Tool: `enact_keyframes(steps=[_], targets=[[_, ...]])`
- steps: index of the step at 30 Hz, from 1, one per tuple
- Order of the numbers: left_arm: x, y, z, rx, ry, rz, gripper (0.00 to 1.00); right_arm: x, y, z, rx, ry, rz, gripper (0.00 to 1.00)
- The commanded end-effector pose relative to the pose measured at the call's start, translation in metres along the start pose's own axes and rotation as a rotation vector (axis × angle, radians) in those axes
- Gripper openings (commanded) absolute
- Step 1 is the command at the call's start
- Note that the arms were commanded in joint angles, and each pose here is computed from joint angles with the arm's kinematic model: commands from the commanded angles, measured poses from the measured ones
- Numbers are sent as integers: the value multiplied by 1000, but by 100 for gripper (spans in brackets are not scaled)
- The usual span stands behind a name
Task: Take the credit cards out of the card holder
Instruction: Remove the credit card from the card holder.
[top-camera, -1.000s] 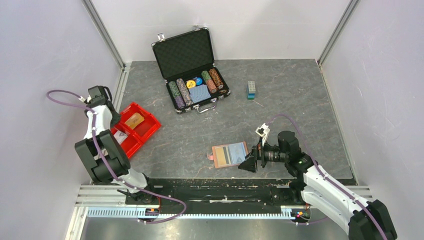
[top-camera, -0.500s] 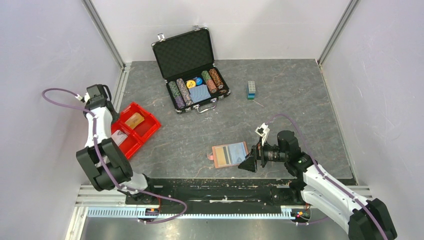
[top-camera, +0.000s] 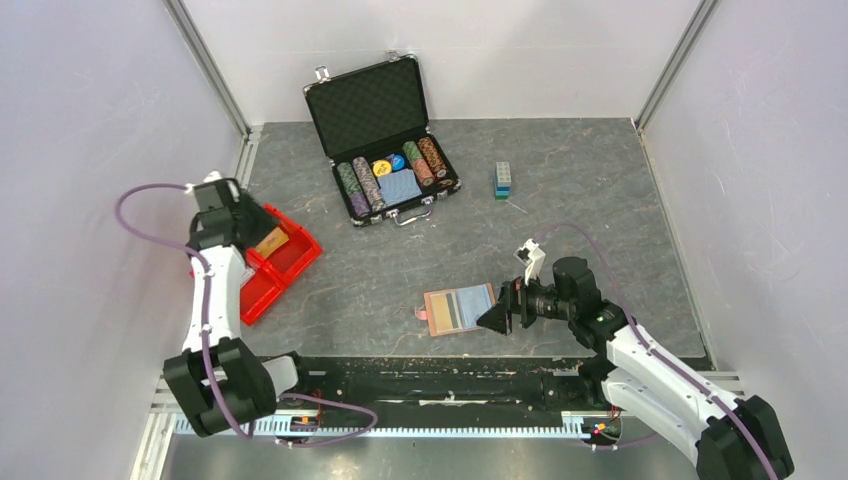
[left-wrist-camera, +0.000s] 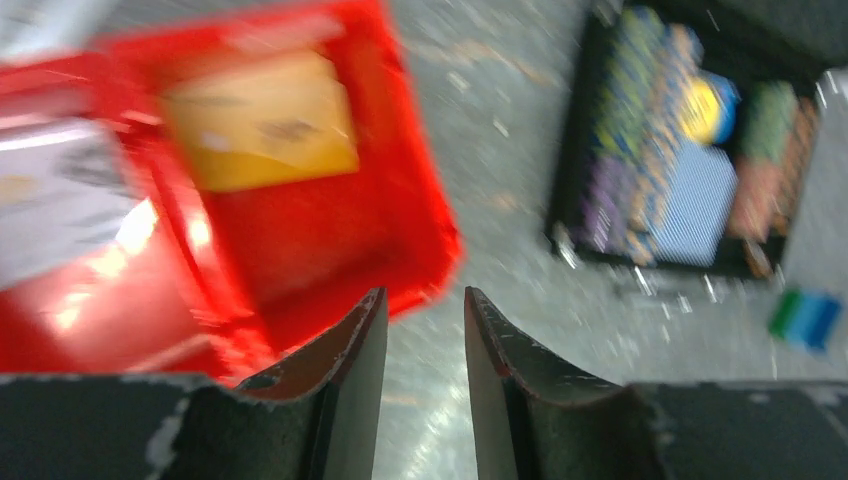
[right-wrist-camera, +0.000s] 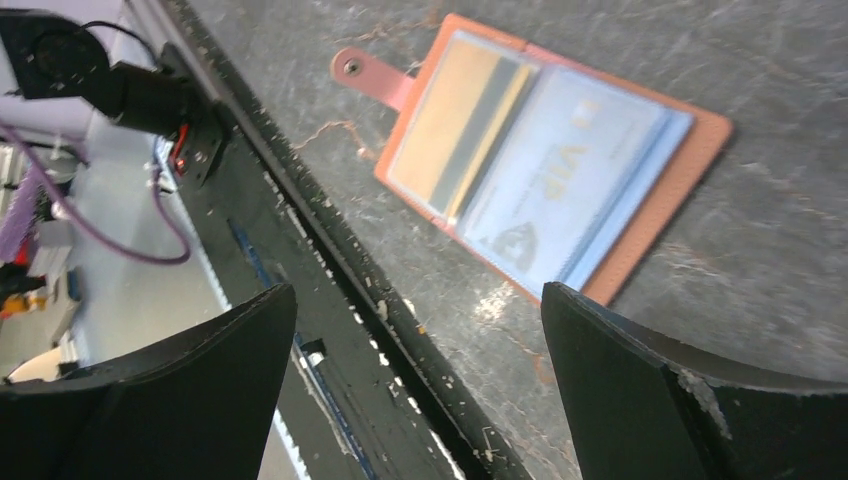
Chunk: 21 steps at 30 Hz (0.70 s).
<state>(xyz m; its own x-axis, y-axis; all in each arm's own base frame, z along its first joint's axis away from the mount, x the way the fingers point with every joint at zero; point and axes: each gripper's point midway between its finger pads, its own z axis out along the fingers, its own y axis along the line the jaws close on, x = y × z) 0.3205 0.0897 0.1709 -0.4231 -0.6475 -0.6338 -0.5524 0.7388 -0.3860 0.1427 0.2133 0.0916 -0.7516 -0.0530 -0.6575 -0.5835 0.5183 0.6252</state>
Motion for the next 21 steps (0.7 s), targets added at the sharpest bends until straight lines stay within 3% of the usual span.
enact_keyframes(steps=[1, 4, 8, 15, 21], targets=[[43, -84, -18, 300, 103, 69, 41, -31, -19, -6, 173, -43, -51, 94], [88, -129, -38, 421, 187, 174, 41, -37, -25, -5, 218, -45, -37, 88], [135, -160, -64, 527, 268, 280, 41, -45, -30, -5, 257, -67, -28, 78], [202, -179, -103, 639, 399, 400, 41, -41, -44, -9, 336, -89, 0, 76], [266, -173, -117, 695, 503, 444, 42, -31, -41, -5, 317, -72, -36, 76]])
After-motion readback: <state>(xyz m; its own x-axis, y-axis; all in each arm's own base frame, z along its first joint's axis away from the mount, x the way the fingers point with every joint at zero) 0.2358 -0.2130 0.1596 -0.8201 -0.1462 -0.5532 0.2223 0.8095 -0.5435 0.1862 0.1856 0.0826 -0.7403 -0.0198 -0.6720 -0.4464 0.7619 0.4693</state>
